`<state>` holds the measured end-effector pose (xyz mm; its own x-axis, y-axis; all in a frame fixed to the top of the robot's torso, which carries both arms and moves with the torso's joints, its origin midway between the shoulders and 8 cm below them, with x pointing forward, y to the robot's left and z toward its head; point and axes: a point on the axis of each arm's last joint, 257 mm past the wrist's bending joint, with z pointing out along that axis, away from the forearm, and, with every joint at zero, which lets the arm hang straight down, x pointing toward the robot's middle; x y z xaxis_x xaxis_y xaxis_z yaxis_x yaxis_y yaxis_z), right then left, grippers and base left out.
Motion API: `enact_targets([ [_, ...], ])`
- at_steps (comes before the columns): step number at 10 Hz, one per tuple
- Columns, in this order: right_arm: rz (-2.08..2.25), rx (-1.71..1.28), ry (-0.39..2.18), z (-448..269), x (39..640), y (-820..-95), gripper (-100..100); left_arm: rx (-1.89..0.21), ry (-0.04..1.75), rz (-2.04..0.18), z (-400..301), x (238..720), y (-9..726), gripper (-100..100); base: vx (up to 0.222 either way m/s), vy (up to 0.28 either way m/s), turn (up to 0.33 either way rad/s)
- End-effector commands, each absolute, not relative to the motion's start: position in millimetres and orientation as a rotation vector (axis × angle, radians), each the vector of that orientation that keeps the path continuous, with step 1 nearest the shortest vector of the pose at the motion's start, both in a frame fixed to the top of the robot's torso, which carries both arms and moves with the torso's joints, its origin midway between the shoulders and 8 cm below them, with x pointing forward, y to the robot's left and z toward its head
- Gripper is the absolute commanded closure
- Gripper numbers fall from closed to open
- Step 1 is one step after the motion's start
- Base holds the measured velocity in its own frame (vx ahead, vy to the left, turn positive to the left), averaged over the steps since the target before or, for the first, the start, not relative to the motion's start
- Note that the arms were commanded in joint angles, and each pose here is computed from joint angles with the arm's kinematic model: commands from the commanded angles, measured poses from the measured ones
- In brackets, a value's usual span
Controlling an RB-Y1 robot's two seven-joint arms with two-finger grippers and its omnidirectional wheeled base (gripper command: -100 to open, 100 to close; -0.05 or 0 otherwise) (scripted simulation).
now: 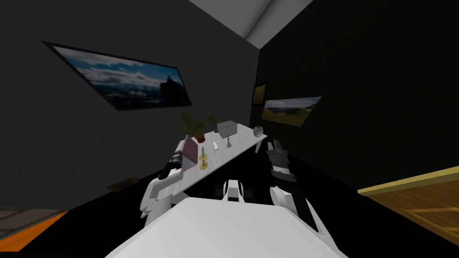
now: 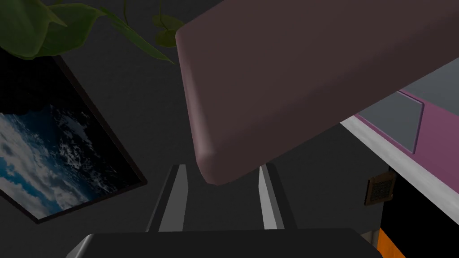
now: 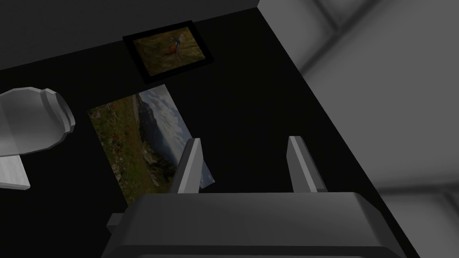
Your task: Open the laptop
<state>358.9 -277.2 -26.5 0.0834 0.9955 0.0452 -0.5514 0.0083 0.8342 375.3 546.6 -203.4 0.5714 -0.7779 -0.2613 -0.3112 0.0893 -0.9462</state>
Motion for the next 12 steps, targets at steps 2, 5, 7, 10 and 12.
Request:
enact_targets([
  [2,1.377,0.827,0.699,-26.6,358.9,-277.2,0,-1.545,0.936,-0.531,-212.1,385.1,537.8,100,-0.044,0.06,0.04],
  [5,1.377,0.827,0.698,-26.5,358.9,-277.1,0,-1.614,0.887,-0.659,-234.2,403.9,521.0,100,-0.08,0.109,0.063],
  [7,1.377,0.827,0.698,-26.5,358.9,-277.1,0,-1.659,0.849,-0.743,-247.2,415.8,509.0,100,-0.088,0.12,0.056],
  [10,1.377,0.827,0.698,-26.5,358.9,-277.2,0,-1.735,0.788,-0.861,-269.9,432.1,490.1,100,-0.086,0.121,0.068],
  [12,1.377,0.827,0.698,-26.5,358.9,-277.1,0,-1.74,0.78,-0.871,-273.1,433.3,487.9,100,-0.052,0.083,0.036],
])
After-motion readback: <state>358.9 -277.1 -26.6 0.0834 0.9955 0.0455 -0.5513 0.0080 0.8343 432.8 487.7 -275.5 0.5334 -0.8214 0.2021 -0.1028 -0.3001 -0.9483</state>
